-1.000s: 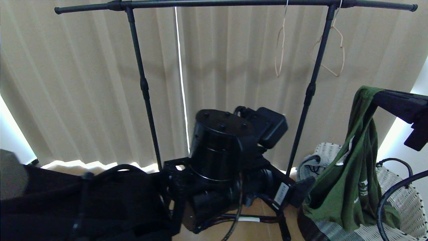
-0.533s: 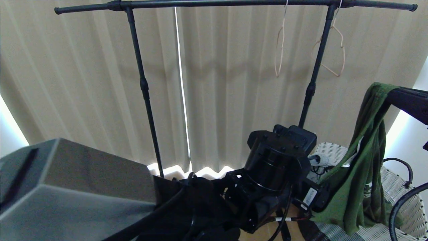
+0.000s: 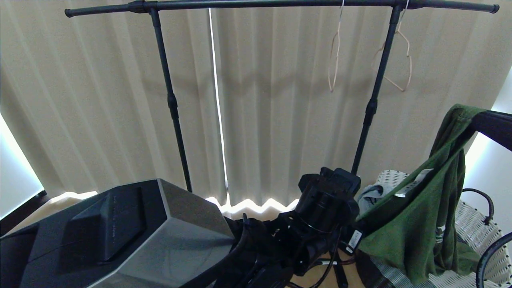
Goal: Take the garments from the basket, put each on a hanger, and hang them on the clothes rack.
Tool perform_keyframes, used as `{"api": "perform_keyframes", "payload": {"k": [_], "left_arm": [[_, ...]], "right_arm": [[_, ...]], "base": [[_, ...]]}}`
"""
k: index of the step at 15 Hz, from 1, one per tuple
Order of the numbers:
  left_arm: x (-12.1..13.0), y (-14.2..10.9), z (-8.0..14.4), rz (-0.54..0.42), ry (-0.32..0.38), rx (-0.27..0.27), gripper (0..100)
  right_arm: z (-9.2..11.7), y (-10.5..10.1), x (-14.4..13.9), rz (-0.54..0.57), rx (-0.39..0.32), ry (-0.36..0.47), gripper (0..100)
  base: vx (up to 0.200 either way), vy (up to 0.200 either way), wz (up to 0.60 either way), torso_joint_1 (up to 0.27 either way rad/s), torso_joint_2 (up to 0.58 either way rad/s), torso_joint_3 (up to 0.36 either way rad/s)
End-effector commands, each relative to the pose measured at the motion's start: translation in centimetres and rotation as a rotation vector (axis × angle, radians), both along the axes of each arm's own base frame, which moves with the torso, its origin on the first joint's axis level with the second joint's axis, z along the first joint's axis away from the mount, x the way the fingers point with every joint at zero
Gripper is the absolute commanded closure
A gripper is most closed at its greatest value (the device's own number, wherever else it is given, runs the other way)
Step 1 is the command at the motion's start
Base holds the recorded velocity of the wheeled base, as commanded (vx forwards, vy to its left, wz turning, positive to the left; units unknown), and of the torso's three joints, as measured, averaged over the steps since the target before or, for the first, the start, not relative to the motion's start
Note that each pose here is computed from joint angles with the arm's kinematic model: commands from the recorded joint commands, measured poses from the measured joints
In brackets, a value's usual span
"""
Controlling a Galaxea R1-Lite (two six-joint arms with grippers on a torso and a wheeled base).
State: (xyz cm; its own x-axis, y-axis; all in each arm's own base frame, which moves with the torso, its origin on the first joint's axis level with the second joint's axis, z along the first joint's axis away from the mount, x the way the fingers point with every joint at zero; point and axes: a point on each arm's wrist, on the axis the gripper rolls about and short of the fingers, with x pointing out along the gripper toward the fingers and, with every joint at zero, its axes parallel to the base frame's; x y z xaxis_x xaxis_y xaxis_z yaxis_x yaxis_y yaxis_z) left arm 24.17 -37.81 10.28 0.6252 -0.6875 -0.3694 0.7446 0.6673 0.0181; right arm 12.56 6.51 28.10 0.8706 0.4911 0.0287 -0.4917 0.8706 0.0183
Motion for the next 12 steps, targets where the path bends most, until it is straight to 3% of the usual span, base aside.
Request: {"api": "perform_keyframes", "payload": {"k": [1,3,4,5,7,9,10,11,12], "left_arm": [[-0.1,0.9,0.2,0.03,-0.006,0.003,100],[-0.5,1.8,0.7,0.122,-0.078,-0.031,100],[-1.3,3.8,1.6,0.145,-0.151,-0.054,100],[-1.6,6.3,2.9,0.158,-0.186,-0.042,100],[-2.7,11.7,7.7,0.218,-0.235,-0.082,100],[-4.1,16.9,12.6,0.283,-0.242,-0.064,100],[-4.6,19.1,15.0,0.287,-0.234,-0.063,100],[-4.7,19.8,15.9,0.286,-0.232,-0.067,100],[-5.1,22.1,19.2,0.26,-0.215,-0.077,100]], "right_arm": [[-0.2,0.1,0.1,-0.001,-0.004,0.008,100],[-0.5,0.3,0.6,-0.001,-0.01,0.027,100],[-1.1,0.8,1.5,0.002,-0.015,0.067,100],[-1.6,1.2,2.3,0.002,-0.027,0.09,100],[-1.6,1.8,3.5,0.003,-0.032,0.101,100],[-0.9,1.9,3.8,0.003,-0.021,0.079,100],[-0.7,1.9,3.8,0.003,-0.018,0.074,100],[-0.7,1.9,3.8,0.003,-0.016,0.073,100],[-0.3,2.0,3.9,0.003,-0.011,0.06,100]], "base": [[0.0,0.0,0.0,0.0,0.0,0.0],[0.0,0.0,0.0,0.0,0.0,0.0],[0.0,0.0,0.0,0.0,0.0,0.0],[0.0,0.0,0.0,0.0,0.0,0.0],[0.0,0.0,0.0,0.0,0.0,0.0],[0.0,0.0,0.0,0.0,0.0,0.0],[0.0,0.0,0.0,0.0,0.0,0.0],[0.0,0.0,0.0,0.0,0.0,0.0],[0.0,0.0,0.0,0.0,0.0,0.0]]}}
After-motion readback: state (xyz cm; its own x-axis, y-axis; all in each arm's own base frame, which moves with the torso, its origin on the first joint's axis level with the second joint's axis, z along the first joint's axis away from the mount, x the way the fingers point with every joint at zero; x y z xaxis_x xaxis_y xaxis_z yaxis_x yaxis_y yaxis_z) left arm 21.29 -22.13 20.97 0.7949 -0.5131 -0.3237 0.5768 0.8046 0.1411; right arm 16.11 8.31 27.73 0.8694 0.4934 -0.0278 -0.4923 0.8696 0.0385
